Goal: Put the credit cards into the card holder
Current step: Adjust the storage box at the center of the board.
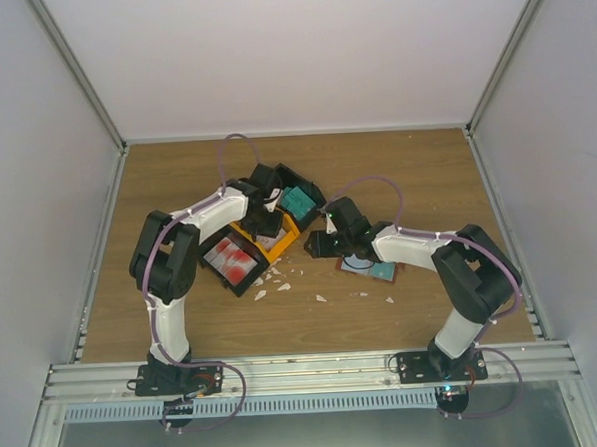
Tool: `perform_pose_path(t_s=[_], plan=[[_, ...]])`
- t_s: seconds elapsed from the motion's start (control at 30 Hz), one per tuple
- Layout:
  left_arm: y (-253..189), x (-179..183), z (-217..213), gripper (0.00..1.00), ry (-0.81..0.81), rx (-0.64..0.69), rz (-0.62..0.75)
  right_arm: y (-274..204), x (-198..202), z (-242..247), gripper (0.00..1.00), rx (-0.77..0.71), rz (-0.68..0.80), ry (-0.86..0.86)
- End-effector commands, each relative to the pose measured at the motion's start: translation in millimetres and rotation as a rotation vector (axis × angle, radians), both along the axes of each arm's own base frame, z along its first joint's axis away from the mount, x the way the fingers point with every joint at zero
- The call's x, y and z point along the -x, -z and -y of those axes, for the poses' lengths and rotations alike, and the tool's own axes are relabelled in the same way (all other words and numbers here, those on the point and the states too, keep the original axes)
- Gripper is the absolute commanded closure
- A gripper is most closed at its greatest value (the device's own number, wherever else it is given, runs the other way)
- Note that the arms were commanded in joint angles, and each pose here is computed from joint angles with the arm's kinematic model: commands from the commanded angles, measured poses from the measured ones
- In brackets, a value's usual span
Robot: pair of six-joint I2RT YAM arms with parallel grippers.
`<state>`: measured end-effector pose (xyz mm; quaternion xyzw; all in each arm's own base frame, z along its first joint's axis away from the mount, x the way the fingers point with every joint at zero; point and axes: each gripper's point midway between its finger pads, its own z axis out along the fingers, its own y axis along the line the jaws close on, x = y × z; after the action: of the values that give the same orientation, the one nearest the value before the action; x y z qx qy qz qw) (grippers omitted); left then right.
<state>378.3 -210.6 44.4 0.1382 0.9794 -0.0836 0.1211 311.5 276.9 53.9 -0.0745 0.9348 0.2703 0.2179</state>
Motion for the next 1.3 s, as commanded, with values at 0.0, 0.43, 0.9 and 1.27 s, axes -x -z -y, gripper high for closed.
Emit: perform_pose_path(t_s=[0.0, 0.43, 0.9, 1.27], plan=[[-7.5, 28.8, 6.3, 0.63, 0.011, -0.019, -0.045, -1.3, -3.4, -6.1, 0.47, -0.003, 0.010, 0.000], [-18.3, 56.8, 25.0, 0.71, 0.062, -0.046, -0.058, 3.3, -1.1, -3.8, 0.48, -0.002, -0.005, 0.010], [-32.1, 82.9, 46.5, 0.80, 0.127, 0.096, -0.106, 11.1, -16.3, -15.9, 0.62, 0.010, 0.027, -0.027], [-20.8, 61.3, 35.5, 0.73, 0.096, 0.019, -0.046, 16.2, -43.1, -23.2, 0.62, 0.032, 0.075, -0.007]])
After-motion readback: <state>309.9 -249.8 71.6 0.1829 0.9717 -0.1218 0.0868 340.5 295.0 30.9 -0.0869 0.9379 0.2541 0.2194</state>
